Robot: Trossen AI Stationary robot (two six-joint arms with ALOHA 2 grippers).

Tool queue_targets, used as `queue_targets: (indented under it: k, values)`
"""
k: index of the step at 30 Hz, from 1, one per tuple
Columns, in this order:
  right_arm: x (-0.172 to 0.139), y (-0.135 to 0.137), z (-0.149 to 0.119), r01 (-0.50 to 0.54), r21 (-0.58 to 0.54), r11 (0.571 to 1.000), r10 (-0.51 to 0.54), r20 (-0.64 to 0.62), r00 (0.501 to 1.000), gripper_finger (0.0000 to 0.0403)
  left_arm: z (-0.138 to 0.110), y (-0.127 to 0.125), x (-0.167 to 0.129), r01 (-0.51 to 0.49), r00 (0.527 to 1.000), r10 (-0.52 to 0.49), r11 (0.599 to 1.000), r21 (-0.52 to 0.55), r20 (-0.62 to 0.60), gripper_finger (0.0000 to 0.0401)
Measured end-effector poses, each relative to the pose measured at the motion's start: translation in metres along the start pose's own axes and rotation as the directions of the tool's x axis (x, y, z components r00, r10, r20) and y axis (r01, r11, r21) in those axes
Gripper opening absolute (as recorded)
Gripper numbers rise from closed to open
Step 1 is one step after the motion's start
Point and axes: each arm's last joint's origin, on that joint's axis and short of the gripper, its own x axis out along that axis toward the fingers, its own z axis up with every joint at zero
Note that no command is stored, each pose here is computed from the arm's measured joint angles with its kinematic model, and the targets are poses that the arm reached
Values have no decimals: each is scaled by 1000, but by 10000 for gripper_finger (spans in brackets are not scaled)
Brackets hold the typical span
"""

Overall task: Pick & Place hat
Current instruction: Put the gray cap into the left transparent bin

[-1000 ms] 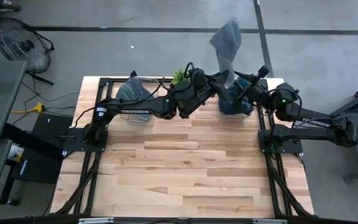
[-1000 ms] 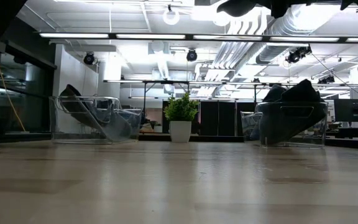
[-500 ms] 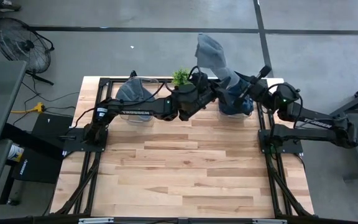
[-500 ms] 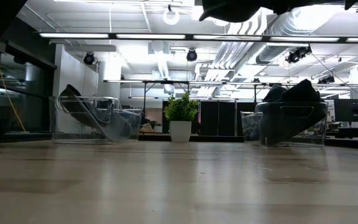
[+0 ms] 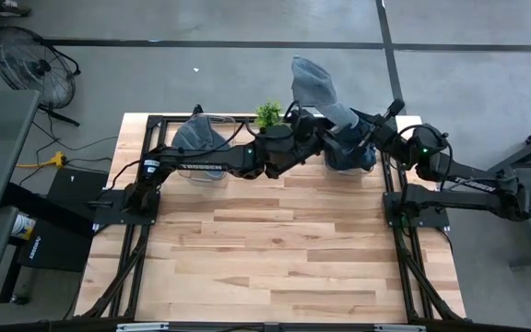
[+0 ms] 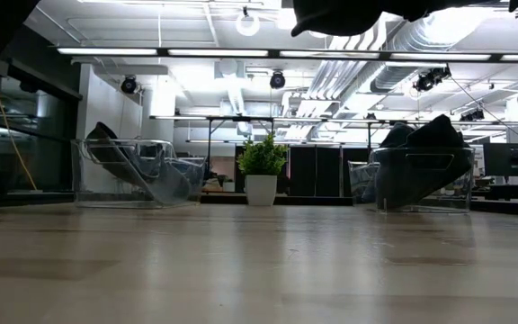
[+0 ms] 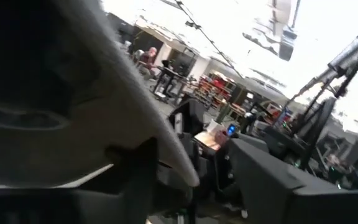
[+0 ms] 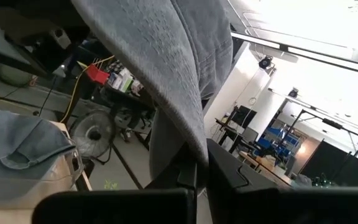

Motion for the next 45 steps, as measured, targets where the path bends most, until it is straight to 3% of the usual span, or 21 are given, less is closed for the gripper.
queue_targets:
  k: [5, 10, 17, 21, 23, 25, 27, 32, 36, 41, 45]
  values:
    - [0, -1, 0, 20, -4, 1000, -20, -13, 1000, 5, -1, -1, 0, 39, 999, -37, 991, 131, -21, 281]
    - [0, -3, -2, 61, -32, 998, -62, -34, 997, 5, -5, -7, -4, 78, 997, -66, 957, 281, -49, 327]
    - [-1, -12, 0, 47, -63, 997, -57, -161, 985, 4, -3, -15, -27, 56, 981, 47, 862, 505, -188, 326]
    - [-2, -18, 2, -23, -11, 1000, 20, -221, 975, 4, 19, -15, -43, -18, 973, 146, 820, 571, -179, 320]
    - [-3, -19, 1, -63, 27, 998, 67, -236, 969, 4, 31, -12, -57, -32, 953, 213, 779, 626, -216, 316]
    - [-3, -21, -1, -86, 75, 993, 102, -247, 964, 4, 37, -9, -62, -59, 942, 254, 769, 636, -220, 312]
    - [-5, -21, -3, -111, 134, 985, 144, -269, 952, 4, 39, -2, -71, -84, 907, 335, 736, 672, -254, 308]
    - [-8, -19, -7, -174, 316, 933, 269, -287, 919, 4, 37, 15, -89, -113, 813, 484, 677, 727, -325, 294]
    - [-10, -16, -11, -210, 472, 856, 371, -279, 886, 4, 30, 27, -99, -138, 735, 587, 618, 774, -338, 280]
    - [-12, -14, -12, -289, 636, 715, 518, -206, 830, 4, 29, 33, -106, -144, 684, 634, 602, 785, -361, 265]
    - [-14, -13, -16, -302, 682, 666, 564, -196, 802, 4, 28, 41, -109, -132, 637, 656, 609, 782, -404, 252]
